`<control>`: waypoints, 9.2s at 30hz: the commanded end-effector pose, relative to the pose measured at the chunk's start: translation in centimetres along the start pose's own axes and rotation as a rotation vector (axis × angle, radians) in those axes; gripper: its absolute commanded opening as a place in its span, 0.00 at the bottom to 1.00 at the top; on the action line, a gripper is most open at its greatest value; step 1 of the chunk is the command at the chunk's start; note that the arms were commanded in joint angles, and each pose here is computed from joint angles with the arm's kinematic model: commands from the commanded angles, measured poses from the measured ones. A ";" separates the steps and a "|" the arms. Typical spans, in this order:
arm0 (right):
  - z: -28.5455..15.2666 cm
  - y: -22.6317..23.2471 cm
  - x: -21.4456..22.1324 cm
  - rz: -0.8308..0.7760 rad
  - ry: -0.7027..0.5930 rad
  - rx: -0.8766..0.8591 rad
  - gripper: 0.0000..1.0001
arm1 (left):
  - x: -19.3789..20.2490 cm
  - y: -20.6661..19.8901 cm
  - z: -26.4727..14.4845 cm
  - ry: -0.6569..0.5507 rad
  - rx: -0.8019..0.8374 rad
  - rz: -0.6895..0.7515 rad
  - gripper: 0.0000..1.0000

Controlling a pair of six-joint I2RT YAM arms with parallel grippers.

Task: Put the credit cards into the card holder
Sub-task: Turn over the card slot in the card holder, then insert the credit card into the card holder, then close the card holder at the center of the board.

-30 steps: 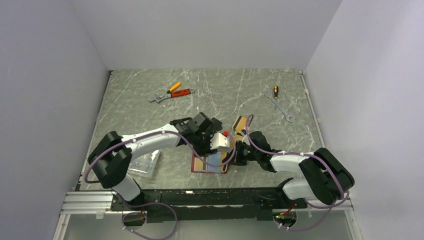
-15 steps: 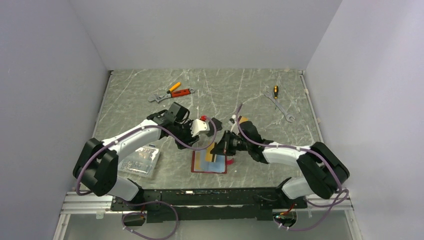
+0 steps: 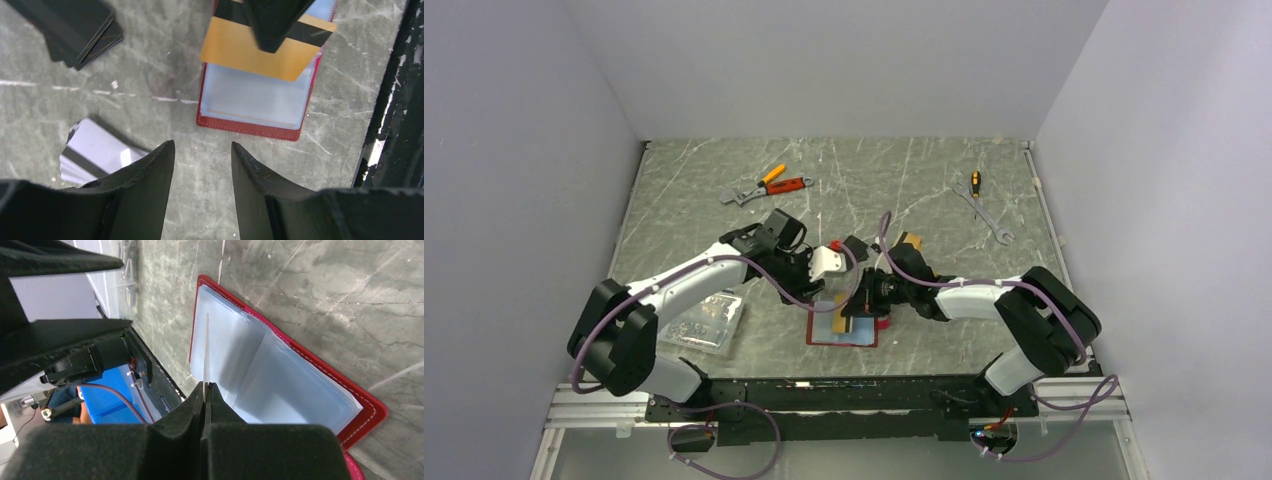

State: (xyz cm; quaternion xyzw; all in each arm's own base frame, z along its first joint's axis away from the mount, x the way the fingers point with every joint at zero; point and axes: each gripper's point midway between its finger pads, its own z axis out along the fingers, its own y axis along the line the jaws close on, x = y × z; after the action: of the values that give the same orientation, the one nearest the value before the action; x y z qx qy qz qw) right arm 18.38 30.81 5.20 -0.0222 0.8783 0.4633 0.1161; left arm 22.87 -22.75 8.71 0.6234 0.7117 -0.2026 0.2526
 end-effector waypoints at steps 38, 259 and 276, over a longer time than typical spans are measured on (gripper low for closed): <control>0.0 -1.8 1.7 0.044 0.127 -0.137 0.00 | 4.9 -3.3 6.1 0.189 0.086 0.202 0.42; -3.0 -2.5 0.3 0.059 -0.012 0.197 0.23 | -0.1 -3.8 4.9 0.107 -0.010 0.318 0.37; -9.8 -5.6 4.4 0.116 -0.169 0.225 0.71 | -2.1 -1.4 -1.9 -0.048 -0.062 0.134 0.46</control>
State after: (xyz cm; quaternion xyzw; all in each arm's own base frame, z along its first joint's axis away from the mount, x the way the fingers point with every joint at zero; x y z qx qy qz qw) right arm 14.26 21.03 6.69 0.0520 0.9060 0.3820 0.1749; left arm 23.90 -23.03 13.12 0.6513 0.6673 -0.1290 0.3374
